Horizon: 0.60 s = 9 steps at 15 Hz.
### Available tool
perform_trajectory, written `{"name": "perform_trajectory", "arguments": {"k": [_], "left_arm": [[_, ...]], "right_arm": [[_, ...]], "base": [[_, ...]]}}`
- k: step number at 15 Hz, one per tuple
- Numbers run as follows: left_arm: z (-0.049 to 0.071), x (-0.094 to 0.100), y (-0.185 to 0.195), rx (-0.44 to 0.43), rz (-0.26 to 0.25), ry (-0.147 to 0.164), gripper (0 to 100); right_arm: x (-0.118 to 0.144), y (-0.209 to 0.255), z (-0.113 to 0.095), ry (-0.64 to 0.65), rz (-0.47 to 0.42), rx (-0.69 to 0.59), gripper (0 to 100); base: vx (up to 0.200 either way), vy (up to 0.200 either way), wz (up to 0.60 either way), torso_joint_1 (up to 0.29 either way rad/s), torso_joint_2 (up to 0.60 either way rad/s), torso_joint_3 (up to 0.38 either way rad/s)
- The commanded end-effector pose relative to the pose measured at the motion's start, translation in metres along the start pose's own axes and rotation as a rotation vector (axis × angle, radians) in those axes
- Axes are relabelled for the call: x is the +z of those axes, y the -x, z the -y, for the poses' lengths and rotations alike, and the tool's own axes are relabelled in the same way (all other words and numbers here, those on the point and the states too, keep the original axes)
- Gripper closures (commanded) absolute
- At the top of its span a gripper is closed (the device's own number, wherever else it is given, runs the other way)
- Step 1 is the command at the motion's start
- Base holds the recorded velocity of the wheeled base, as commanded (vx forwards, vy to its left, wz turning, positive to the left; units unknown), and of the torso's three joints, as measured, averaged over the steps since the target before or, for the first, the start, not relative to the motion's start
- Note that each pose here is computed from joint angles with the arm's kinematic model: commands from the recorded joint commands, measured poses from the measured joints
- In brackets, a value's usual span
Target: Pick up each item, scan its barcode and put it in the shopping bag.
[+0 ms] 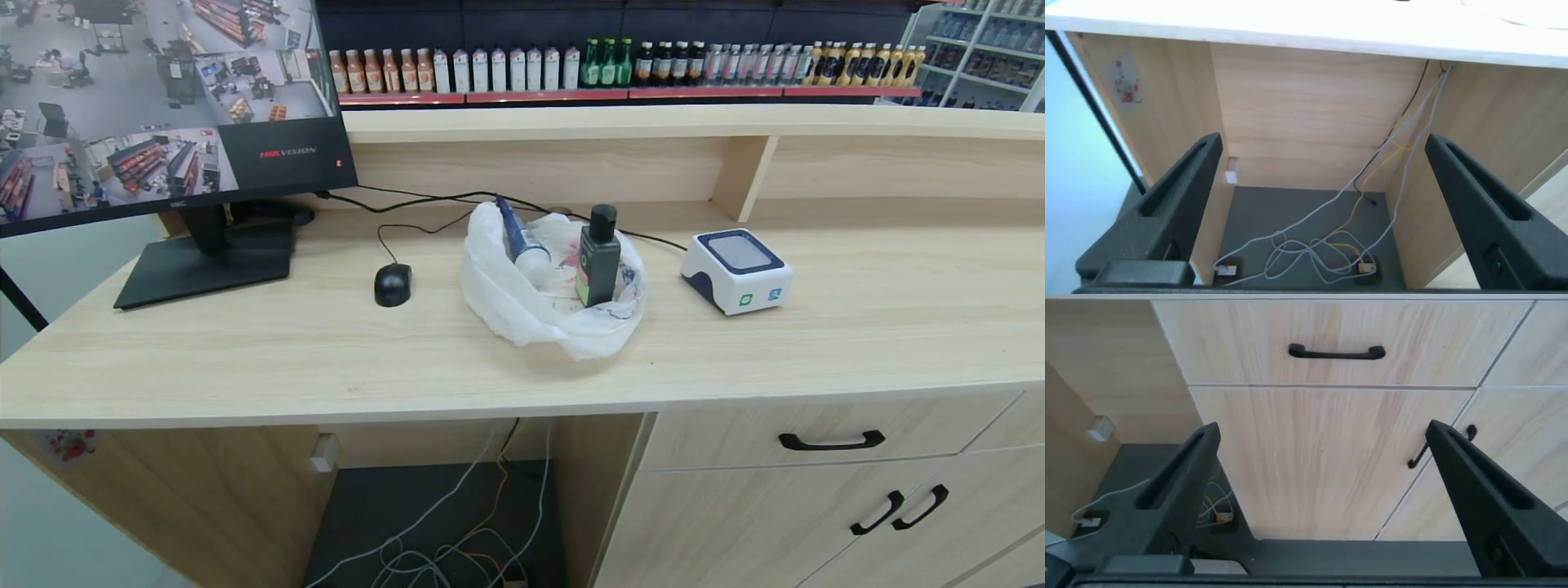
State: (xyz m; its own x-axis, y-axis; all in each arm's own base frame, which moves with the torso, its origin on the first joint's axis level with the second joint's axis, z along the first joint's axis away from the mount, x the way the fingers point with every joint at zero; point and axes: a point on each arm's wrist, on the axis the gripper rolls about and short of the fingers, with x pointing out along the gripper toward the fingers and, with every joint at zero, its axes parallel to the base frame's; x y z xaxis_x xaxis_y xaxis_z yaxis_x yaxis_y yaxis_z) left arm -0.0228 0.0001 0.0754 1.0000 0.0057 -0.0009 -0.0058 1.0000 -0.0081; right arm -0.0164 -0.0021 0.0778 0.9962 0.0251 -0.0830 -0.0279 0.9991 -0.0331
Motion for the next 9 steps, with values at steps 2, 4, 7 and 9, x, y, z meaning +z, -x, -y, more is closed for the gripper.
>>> {"name": "perform_trajectory", "arguments": {"k": [2,4,7,9], "left_arm": [[0.0000,0.0001,0.0000,0.002,0.001,0.000,0],[0.0000,0.0001,0.0000,0.002,0.001,0.000,0],[0.0000,0.0001,0.0000,0.002,0.001,0.004,0],[0.0000,0.0001,0.0000,0.002,0.001,0.010,0]], "right_arm": [[0.0000,-0.0005,0.0000,0.000,-0.007,0.001,0],[0.0000,-0.0005,0.0000,0.002,-0.007,0.001,0],[0.0000,-0.0005,0.0000,0.000,-0.007,0.001,0],[0.0000,-0.0005,0.0000,0.002,-0.007,0.001,0]], "base": [[0.000,-0.200,0.00,0.024,0.01,-0.002],[0.000,-0.200,0.00,-0.007,0.00,0.007],[0.000,-0.200,0.00,0.002,0.00,0.002],[0.000,-0.200,0.00,0.002,0.00,0.000]]}}
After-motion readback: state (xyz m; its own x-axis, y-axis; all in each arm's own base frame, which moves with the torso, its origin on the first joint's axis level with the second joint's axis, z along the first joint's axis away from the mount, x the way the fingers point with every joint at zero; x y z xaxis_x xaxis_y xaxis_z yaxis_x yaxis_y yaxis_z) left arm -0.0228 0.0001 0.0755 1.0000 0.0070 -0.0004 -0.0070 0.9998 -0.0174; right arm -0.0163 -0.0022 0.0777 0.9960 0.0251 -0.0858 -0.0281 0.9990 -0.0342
